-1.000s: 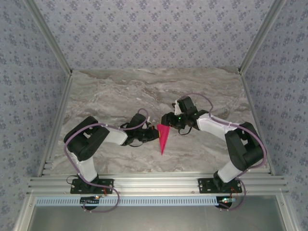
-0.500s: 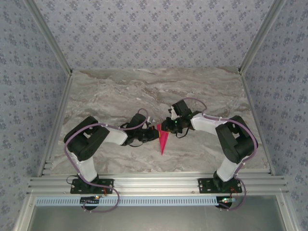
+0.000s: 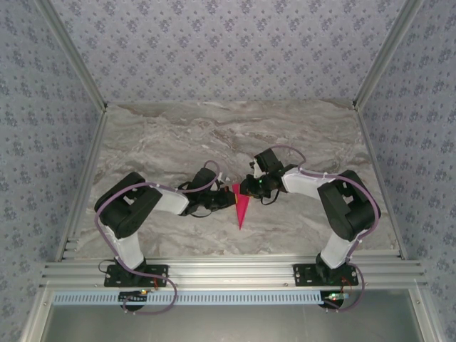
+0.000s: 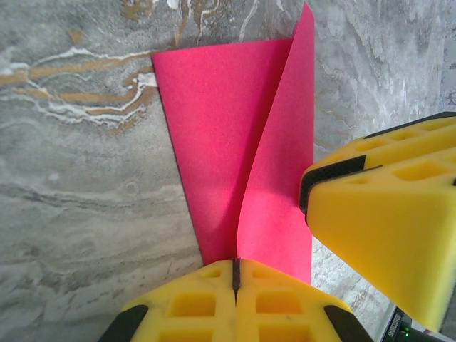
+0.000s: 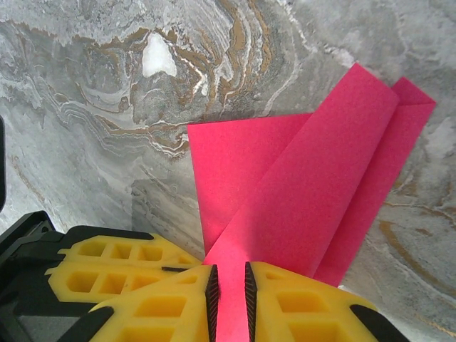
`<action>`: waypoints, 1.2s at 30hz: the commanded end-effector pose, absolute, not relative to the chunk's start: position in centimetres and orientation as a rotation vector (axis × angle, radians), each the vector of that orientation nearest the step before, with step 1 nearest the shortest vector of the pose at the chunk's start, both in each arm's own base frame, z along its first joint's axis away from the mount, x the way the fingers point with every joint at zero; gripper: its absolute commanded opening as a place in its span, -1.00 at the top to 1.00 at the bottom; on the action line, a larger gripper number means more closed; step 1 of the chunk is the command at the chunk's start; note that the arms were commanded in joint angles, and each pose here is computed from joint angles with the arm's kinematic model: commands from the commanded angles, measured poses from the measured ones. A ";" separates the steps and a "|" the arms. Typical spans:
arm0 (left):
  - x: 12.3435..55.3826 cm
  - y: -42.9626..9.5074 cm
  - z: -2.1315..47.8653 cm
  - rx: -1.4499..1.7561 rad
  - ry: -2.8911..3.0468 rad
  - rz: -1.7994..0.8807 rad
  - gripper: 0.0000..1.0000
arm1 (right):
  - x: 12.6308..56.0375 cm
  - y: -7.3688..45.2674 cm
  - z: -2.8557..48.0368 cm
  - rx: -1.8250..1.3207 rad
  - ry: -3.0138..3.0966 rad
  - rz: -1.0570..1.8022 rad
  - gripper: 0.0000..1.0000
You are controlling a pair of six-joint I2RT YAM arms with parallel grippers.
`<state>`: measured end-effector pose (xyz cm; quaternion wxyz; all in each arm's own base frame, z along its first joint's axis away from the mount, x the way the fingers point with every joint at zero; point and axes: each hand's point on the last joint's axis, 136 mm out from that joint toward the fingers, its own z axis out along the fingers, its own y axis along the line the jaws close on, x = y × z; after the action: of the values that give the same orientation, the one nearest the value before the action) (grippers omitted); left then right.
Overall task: Fold a paper plane with a square sheet of paper (fold left side to right side)
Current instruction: Fold the wing for the fifth time at the center of the table.
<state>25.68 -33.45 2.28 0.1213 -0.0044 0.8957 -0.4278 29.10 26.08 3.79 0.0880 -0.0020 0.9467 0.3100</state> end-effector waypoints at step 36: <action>25.2 -32.6 -0.7 -0.029 2.682 -1.153 1.00 | 25.6 22.1 -1.5 0.065 3.030 0.635 0.67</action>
<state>25.66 -33.56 2.23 0.1189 -0.0026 0.8941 -0.4318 28.63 24.90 1.72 0.0749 0.0093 0.9586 0.2745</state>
